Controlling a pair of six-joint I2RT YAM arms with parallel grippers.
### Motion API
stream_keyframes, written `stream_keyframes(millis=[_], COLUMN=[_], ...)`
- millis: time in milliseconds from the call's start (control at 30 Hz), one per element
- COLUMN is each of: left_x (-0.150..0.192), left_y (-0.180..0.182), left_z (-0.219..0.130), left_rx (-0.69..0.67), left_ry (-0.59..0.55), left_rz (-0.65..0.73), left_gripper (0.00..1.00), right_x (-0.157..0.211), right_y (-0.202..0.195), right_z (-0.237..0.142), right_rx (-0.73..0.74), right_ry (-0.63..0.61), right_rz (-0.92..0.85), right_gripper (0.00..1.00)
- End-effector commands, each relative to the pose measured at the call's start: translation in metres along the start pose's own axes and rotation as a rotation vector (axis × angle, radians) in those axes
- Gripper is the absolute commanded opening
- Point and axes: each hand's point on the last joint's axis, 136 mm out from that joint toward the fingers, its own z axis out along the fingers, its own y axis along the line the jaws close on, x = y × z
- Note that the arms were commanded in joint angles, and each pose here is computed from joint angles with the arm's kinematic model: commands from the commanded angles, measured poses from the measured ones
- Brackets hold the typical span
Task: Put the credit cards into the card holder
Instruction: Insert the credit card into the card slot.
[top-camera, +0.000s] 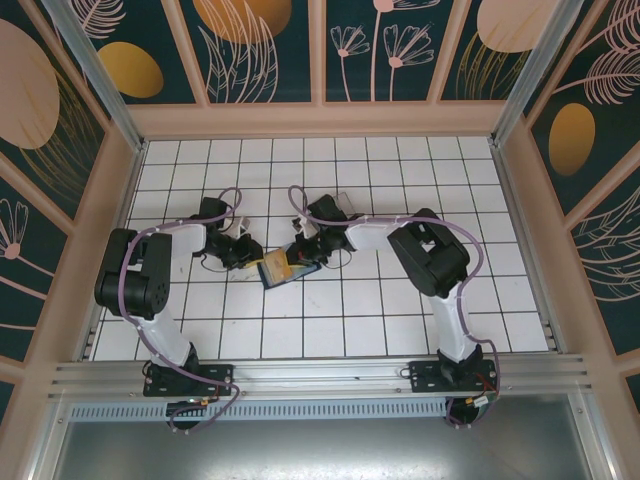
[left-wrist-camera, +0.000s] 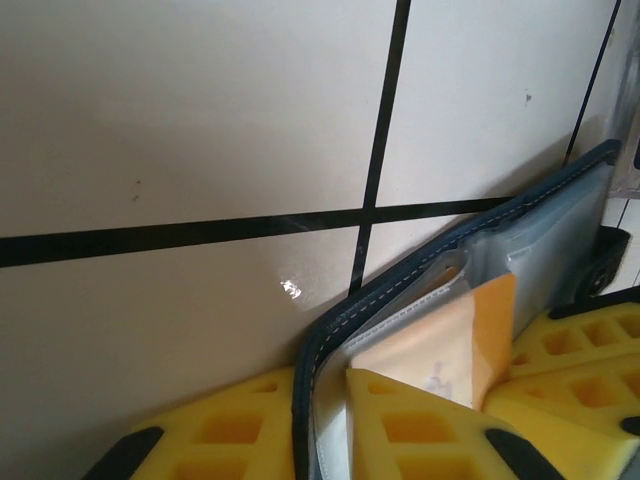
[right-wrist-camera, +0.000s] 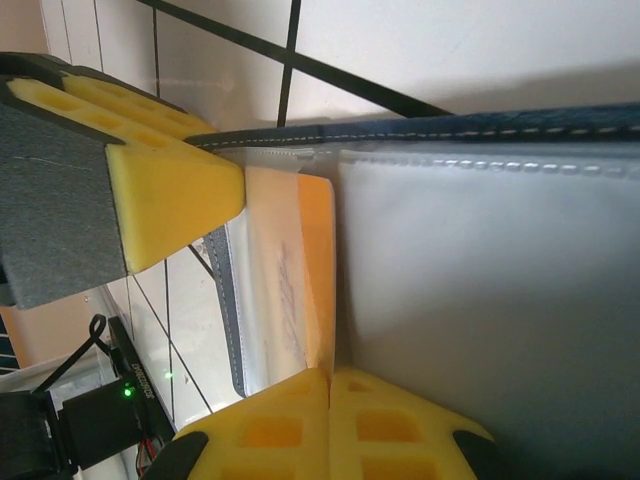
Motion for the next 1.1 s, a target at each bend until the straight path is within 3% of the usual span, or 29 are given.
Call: stream_keyframes(millis=[0, 167, 500, 600, 733, 1067], left_x=[0.012, 0.010, 0.011, 0.009, 0.007, 0.008], left_y=[0.000, -0.017, -0.016, -0.016, -0.018, -0.019], left_z=[-0.001, -0.008, -0.007, -0.008, -0.009, -0.008], left_rx=[0.011, 0.133, 0.148, 0.151, 0.170, 0.191], left_ry=[0.026, 0.024, 0.028, 0.018, 0.008, 0.010], left_rz=[-0.059, -0.083, -0.109, -0.119, -0.138, -0.155], left_gripper=[0.27, 0.34, 0.35, 0.35, 0.37, 0.38], right_x=[0.012, 0.010, 0.000, 0.000, 0.002, 0.005], right_y=[-0.005, -0.006, 0.002, 0.008, 0.014, 0.028], right_z=[0.015, 0.008, -0.006, -0.006, 0.003, 0.016], right_rx=[0.034, 0.072, 0.129, 0.129, 0.110, 0.072], right_ry=[0.048, 0.028, -0.031, -0.035, -0.019, 0.008], right_rz=[0.026, 0.007, -0.047, -0.074, -0.091, -0.129], right_gripper=[0.06, 0.16, 0.23, 0.23, 0.15, 0.17])
